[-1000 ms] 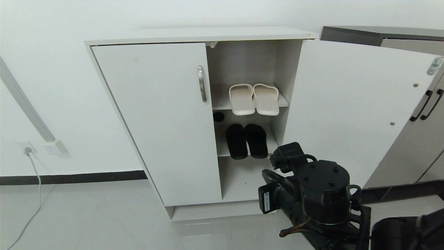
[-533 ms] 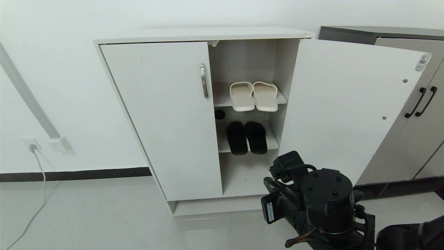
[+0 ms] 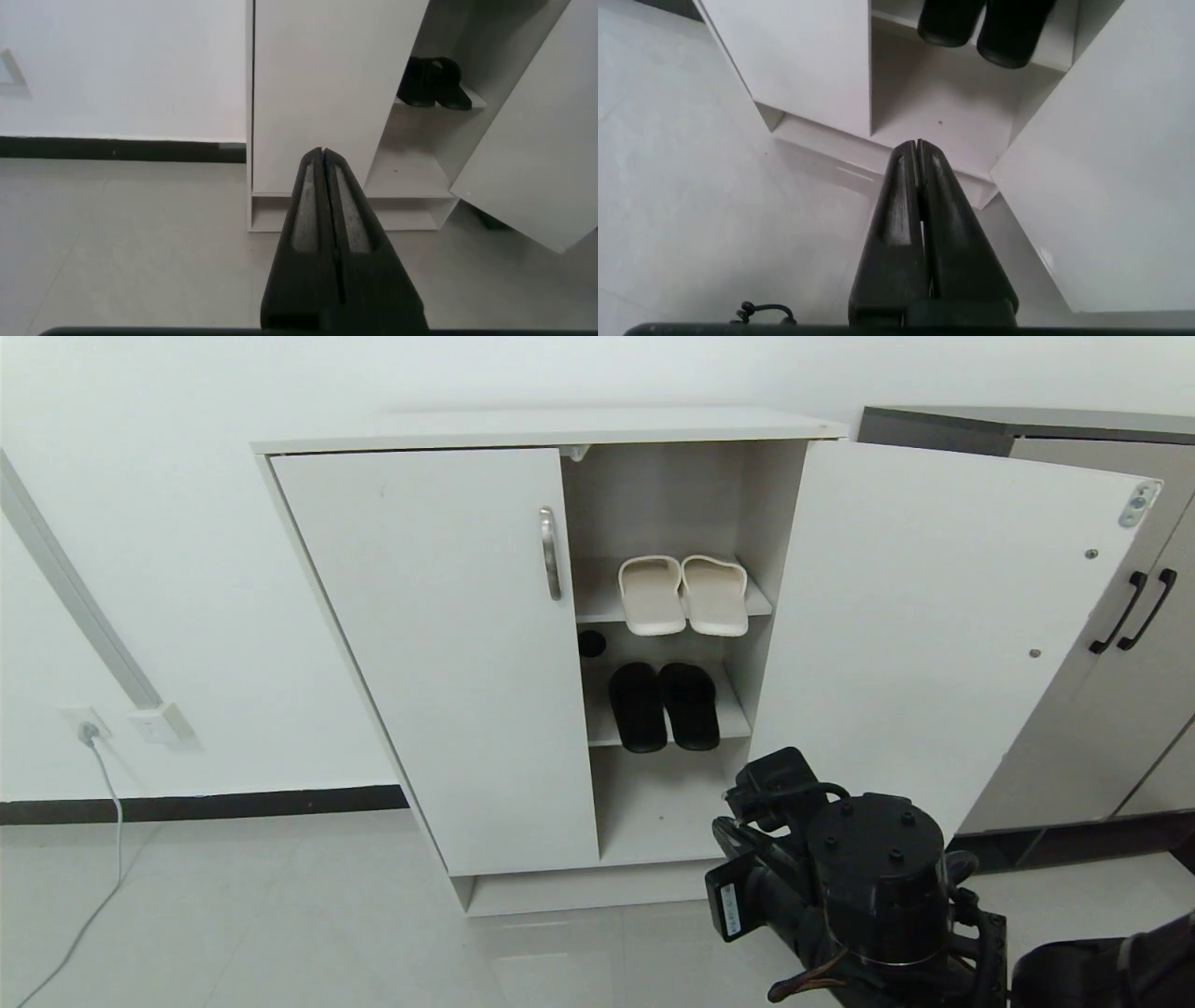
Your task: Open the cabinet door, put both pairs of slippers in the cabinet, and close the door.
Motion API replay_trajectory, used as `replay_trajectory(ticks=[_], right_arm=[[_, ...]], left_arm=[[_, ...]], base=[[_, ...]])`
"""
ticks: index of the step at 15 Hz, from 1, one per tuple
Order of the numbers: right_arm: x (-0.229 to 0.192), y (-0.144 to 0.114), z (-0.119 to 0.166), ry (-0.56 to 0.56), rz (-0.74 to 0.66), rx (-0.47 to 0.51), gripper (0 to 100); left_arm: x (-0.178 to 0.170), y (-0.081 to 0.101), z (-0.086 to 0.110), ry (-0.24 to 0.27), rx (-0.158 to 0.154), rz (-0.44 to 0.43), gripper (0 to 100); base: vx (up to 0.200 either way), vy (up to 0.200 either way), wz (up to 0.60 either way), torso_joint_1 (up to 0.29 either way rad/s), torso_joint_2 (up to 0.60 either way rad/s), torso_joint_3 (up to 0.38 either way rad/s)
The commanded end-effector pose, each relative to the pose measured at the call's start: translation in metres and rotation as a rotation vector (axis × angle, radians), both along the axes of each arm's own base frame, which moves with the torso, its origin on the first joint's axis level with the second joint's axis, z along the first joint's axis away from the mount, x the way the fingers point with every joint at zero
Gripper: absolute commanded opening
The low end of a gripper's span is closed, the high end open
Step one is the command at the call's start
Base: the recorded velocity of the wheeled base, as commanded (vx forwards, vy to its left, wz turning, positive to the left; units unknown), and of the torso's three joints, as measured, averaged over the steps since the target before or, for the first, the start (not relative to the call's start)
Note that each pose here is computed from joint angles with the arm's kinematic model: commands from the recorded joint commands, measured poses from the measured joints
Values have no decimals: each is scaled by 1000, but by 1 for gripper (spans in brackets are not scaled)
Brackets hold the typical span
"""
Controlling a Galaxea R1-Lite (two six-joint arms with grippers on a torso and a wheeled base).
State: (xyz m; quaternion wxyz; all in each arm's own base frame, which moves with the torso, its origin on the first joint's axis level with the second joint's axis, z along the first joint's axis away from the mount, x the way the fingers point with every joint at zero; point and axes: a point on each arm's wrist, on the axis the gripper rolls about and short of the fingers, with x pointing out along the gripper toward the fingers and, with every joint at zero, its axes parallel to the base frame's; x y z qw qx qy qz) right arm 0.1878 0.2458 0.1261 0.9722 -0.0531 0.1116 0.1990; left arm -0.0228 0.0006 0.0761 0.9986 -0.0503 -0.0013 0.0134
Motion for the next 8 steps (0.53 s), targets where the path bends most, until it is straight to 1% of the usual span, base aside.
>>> replay_trajectory(ticks=[1, 3, 4, 7, 8], right_arm=[[1, 0, -2, 4, -3, -5, 0], [1, -1, -2, 5, -3, -7, 0], [1, -1, -2, 5, -3, -7, 0], [2, -1, -2, 4, -6, -5, 0], [1, -1, -2, 4, -6, -5, 0]], left_arm=[[0, 0, 0, 0, -1, 1, 0], [0, 0, 0, 0, -1, -1, 0], [0, 0, 0, 0, -1, 1, 0], [0, 0, 0, 0, -1, 1, 0], [0, 0, 0, 0, -1, 1, 0]], base=[[0, 0, 0, 0, 0, 0], [0, 0, 0, 0, 0, 0], [0, 0, 0, 2, -105, -105], [0, 0, 0, 17, -199, -325], [0, 0, 0, 56, -442, -373]])
